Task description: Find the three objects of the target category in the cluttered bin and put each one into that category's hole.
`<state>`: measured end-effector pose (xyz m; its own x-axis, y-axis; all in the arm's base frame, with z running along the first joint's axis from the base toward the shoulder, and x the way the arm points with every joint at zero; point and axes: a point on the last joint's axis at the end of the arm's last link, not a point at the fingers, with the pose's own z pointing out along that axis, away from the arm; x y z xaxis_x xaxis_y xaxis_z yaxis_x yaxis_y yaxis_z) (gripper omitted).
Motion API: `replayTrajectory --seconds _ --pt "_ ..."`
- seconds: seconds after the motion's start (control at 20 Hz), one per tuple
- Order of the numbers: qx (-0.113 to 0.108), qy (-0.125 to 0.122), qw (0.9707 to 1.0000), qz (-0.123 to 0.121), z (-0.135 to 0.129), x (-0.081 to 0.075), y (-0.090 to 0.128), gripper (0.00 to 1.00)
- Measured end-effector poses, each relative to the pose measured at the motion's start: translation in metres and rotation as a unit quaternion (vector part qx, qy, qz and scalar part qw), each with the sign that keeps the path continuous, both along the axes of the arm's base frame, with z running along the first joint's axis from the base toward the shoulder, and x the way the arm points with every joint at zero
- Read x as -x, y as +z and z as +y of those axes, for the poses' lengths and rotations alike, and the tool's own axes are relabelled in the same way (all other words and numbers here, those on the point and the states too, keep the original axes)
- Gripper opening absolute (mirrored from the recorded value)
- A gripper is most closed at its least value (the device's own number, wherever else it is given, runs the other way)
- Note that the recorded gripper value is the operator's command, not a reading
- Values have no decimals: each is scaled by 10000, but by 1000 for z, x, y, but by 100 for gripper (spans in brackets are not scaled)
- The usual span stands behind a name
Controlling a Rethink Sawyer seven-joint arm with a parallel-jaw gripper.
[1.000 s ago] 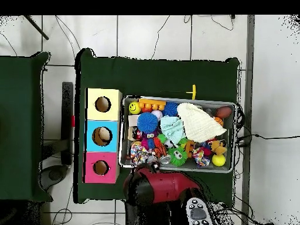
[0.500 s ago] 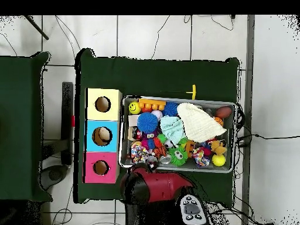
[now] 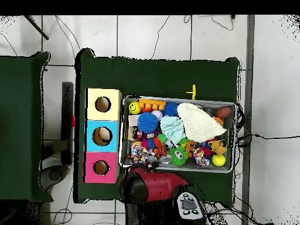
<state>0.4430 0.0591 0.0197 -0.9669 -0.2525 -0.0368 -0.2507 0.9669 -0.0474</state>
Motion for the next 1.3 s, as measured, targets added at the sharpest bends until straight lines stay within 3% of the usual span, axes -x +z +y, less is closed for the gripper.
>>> replayTrajectory --seconds 1.3 --pt "-24 -181 9998 8 0 -3 -2 100"
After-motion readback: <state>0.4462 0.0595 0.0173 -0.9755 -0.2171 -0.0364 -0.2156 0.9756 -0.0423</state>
